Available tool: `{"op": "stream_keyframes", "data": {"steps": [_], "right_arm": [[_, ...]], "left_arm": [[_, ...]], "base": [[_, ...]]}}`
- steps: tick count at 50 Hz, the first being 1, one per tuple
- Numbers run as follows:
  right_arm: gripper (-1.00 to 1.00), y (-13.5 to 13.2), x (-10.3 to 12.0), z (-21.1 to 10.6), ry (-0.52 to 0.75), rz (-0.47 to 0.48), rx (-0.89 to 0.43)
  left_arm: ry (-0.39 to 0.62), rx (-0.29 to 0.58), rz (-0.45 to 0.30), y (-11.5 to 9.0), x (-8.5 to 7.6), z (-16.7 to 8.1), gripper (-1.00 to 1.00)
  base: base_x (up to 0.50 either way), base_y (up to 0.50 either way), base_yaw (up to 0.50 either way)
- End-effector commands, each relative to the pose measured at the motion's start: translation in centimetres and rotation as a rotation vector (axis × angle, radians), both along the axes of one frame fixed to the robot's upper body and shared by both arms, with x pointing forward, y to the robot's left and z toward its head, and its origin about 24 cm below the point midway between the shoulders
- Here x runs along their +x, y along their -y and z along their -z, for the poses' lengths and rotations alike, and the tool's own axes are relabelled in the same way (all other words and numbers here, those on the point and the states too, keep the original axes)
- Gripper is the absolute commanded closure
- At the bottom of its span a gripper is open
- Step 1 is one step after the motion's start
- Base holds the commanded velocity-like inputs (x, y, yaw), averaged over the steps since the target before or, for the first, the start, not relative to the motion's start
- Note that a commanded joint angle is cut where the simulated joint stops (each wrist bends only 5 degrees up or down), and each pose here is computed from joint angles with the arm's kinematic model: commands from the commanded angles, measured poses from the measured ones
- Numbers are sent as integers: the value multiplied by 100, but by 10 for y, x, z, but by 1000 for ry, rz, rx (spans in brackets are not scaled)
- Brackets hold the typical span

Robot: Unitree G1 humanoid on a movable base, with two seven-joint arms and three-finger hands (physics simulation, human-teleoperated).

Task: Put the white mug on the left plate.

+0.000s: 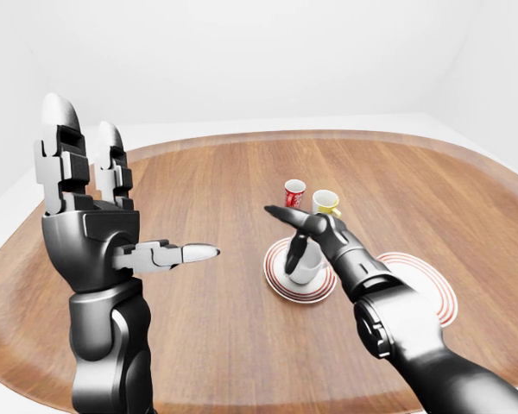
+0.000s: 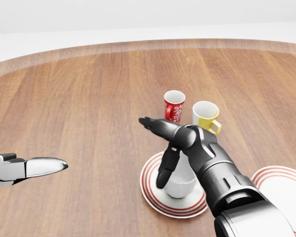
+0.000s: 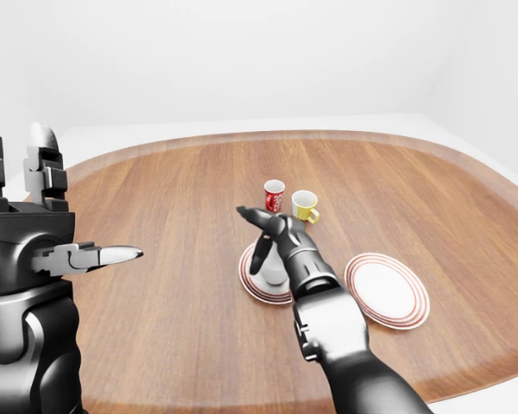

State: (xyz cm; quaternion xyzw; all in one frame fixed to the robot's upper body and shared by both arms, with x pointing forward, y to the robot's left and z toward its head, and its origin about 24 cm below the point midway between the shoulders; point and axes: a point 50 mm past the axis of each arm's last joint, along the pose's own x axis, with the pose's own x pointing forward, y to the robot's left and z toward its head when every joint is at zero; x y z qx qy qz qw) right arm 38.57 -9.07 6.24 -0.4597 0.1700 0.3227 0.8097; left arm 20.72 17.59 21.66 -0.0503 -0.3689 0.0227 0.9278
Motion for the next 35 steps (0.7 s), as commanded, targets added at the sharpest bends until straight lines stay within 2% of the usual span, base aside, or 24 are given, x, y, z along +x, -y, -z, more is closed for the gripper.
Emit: {"op": "stream_keyframes", "data": {"steps": [1, 6, 8, 16, 24, 28, 31, 32, 33, 35], "right_arm": [[-100, -29, 6, -53, -179, -26, 706], [-100, -16, 15, -93, -107, -24, 1059], [-100, -10, 16, -98, -96, -19, 1114], [-100, -1, 12, -72, -165, 39, 1100], [-100, 15, 9, -65, -149, 75, 1167], [-100, 25, 5, -47, -181, 140, 1187], [-100, 32, 2, -33, -187, 227, 1171], [-100, 34, 1, -29, -195, 239, 1179], [-100, 38, 0, -24, -191, 291, 1194], [-100, 40, -1, -24, -179, 300, 1244]], "left_arm": [[1, 0, -1, 0, -1, 0, -100], [0, 2, -4, -1, 0, 0, -100], [-2, 2, -5, -1, 0, 0, -100], [1, 3, -6, -1, 0, 0, -100], [3, 3, -4, 0, 0, -1, -100], [0, 3, -4, 0, 0, 0, -100], [5, 2, -3, 0, 0, -1, -100], [4, 2, -3, 0, 0, -1, -100], [-2, 3, -1, 1, 0, 0, -100], [0, 4, 0, 1, 0, 0, -100]], "base": [[0, 0, 0], [0, 0, 0], [0, 0, 0], [0, 0, 0], [0, 0, 0], [0, 0, 0], [0, 0, 0], [0, 0, 0], [0, 0, 0], [0, 0, 0]]}}
